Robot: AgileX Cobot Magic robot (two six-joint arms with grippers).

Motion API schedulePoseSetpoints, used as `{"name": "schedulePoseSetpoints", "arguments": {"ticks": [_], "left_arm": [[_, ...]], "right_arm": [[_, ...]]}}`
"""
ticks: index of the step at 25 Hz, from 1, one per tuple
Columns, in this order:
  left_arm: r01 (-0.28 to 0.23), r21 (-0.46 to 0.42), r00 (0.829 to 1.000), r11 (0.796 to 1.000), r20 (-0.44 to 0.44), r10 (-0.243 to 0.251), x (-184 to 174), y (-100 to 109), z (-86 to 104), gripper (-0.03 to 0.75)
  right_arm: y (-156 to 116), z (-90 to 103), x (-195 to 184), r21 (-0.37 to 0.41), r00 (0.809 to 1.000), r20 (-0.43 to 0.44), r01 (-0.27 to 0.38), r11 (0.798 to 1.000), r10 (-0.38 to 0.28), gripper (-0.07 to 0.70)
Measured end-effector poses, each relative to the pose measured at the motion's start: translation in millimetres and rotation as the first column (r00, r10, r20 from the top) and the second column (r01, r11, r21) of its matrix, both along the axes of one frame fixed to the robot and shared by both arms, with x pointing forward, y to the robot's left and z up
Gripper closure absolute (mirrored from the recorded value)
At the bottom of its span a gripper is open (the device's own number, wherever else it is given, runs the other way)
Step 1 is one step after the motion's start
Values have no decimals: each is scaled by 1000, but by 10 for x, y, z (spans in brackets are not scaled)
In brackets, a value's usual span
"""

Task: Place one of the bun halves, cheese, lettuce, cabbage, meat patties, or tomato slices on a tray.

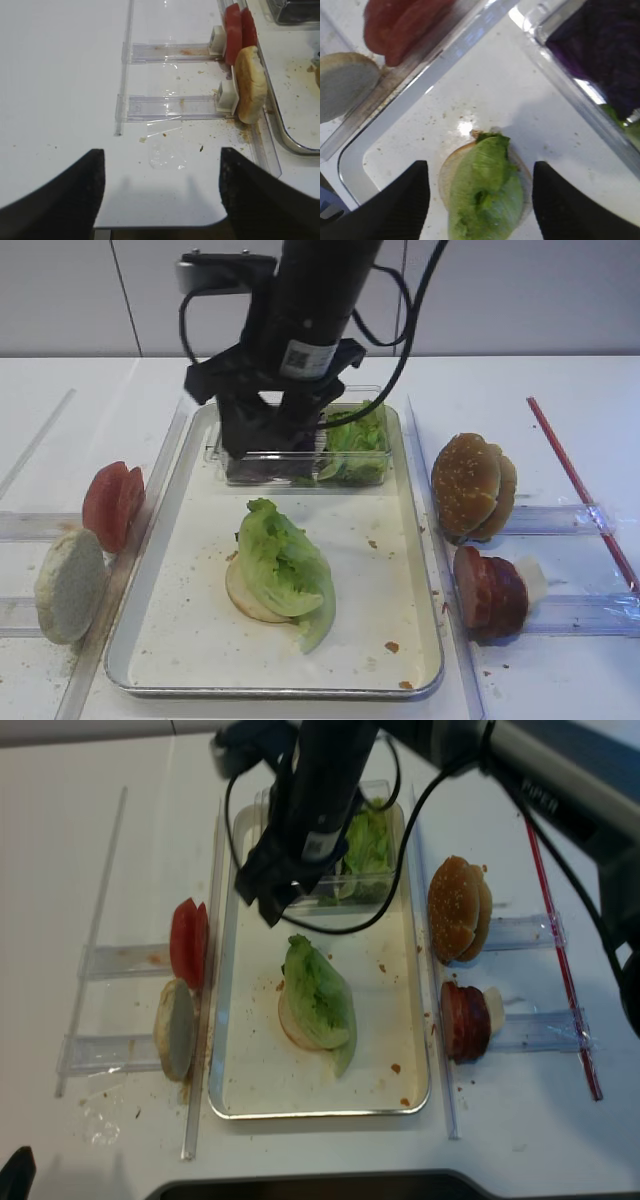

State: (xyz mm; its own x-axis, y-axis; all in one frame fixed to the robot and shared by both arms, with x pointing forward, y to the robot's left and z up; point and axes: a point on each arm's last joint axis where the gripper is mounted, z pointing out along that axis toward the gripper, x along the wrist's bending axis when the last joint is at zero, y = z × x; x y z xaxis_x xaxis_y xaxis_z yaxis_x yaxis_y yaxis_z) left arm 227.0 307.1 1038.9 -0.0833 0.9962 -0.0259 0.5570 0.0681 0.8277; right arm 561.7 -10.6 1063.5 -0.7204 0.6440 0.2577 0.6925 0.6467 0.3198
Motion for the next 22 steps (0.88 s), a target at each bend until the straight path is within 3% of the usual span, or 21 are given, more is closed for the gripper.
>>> {"name": "schedulePoseSetpoints", "arguments": {"ticks": [4,10,17,22], "left_arm": [[0,0,1000,1000,0,0,0,0,0,271],[0,0,1000,1000,0,0,0,0,0,271],[0,0,1000,1000,0,0,0,0,0,271],[0,0,1000,1000,0,0,0,0,0,271]], "right_arm": [[-362,55,264,1,994,14,107,994,-107,178],[-985,195,568,-6,963,62,264,965,-263,178],[-1733,339,776,-44,890,129,446,894,-438,178],[-2257,348,830,-52,826,125,558,828,-549,178]]}}
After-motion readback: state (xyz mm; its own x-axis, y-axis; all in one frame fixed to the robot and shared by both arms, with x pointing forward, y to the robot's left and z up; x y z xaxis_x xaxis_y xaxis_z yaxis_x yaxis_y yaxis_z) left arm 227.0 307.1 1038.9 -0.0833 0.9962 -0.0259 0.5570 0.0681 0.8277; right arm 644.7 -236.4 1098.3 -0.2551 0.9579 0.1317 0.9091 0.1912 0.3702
